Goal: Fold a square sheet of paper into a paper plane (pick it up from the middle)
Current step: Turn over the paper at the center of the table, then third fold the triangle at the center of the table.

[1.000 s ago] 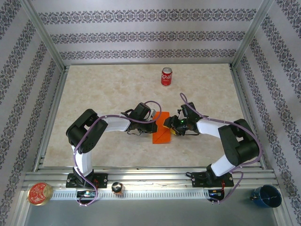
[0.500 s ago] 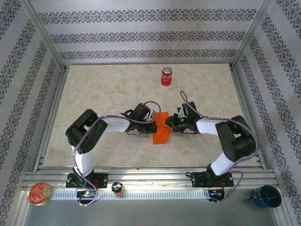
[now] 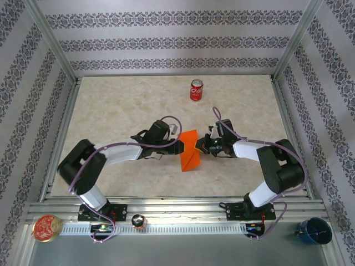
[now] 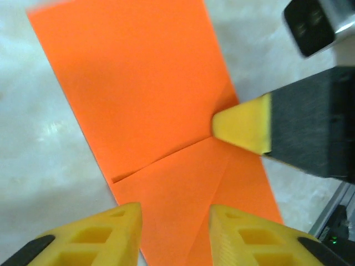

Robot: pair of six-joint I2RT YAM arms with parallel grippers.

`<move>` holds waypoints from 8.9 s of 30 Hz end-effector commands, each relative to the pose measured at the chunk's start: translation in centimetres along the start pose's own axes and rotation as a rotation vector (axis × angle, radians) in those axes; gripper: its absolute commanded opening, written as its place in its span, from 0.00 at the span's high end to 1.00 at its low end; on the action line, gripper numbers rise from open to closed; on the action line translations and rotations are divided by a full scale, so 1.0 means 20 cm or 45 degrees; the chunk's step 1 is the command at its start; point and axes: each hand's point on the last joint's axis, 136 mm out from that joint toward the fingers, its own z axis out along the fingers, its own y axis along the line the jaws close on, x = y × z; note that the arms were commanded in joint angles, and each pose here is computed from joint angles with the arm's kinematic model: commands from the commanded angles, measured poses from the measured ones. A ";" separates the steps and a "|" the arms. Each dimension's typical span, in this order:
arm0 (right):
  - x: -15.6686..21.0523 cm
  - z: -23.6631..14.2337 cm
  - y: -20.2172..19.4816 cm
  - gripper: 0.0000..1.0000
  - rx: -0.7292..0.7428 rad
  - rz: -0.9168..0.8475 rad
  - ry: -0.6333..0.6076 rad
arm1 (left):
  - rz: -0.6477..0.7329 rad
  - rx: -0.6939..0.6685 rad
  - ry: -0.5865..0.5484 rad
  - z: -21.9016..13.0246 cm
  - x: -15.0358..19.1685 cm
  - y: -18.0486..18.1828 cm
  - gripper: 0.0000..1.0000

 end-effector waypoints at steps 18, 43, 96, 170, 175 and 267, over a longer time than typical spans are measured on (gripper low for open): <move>-0.31 -0.62 0.12 1.00 1.333 -0.896 -0.352 | 0.039 -0.366 -0.621 -0.69 -0.09 0.29 0.39; 0.14 0.33 0.58 0.60 0.426 -0.690 0.155 | -0.004 -0.326 -0.575 -0.73 -0.02 0.30 0.42; 0.07 0.23 -0.28 1.00 0.177 0.185 0.173 | -0.440 0.065 -0.033 0.03 -0.06 0.24 0.55; 0.07 0.20 -0.21 0.95 0.121 0.123 0.146 | -0.524 0.028 -0.005 0.15 -0.06 0.27 0.90; 0.03 0.16 -0.14 0.89 0.095 0.033 0.079 | -0.528 0.039 -0.040 0.11 -0.08 0.26 0.95; 0.61 0.27 0.31 1.00 -0.059 -1.371 0.055 | -0.244 -0.040 0.103 0.00 -0.37 0.22 0.75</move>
